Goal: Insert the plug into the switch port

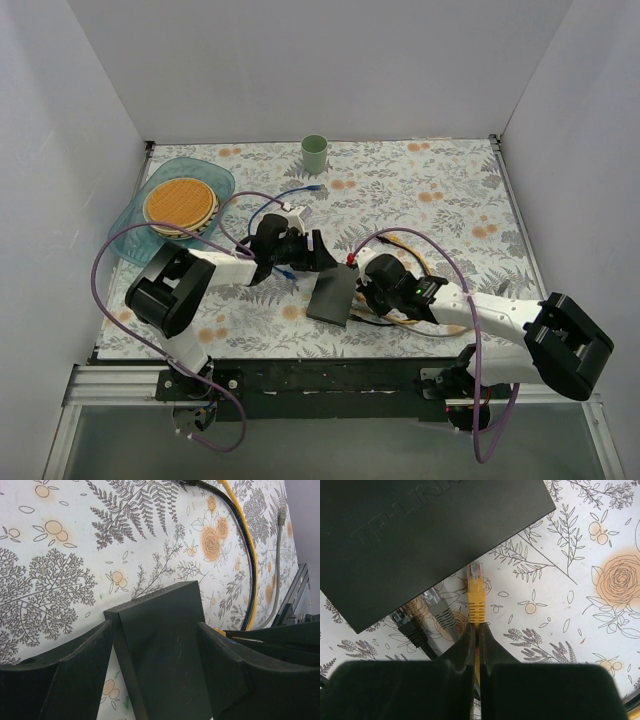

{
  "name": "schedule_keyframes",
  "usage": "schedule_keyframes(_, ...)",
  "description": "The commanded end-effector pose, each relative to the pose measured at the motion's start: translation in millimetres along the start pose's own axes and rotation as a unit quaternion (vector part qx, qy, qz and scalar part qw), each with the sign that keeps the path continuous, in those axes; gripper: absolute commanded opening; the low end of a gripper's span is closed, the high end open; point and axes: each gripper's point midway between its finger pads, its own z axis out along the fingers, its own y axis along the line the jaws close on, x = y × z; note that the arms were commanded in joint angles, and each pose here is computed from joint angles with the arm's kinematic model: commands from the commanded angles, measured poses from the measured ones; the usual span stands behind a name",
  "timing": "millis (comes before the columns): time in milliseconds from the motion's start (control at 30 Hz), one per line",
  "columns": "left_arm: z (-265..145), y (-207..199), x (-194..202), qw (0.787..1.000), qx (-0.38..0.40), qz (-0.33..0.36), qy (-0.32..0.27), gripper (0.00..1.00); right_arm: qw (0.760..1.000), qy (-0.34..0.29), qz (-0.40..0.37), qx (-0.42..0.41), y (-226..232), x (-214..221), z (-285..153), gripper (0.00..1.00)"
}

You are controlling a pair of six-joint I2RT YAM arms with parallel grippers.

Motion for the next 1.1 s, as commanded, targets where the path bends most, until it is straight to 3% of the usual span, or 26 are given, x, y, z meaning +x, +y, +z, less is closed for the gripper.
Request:
schedule_keyframes(0, 7, -12, -17, 1.000, 0.027, 0.011, -0.008, 0.65, 0.999, -0.033, 0.002, -0.024, 15, -14, -3, 0.01)
schedule_keyframes(433, 14, -16, -29, 0.999, 0.036, 0.018, -0.001, 0.65, 0.998, -0.046, -0.013, -0.051, 42, -22, -8, 0.01)
schedule_keyframes(800, -8, 8, -22, 0.999, -0.030, 0.014, 0.002, 0.63, 0.999, -0.042, 0.015, -0.016, 31, -9, -9, 0.01)
schedule_keyframes(1067, -18, 6, -10, 1.000, -0.023, 0.009, 0.005, 0.61, 0.998, -0.050, 0.013, -0.030, 34, -5, -13, 0.01)
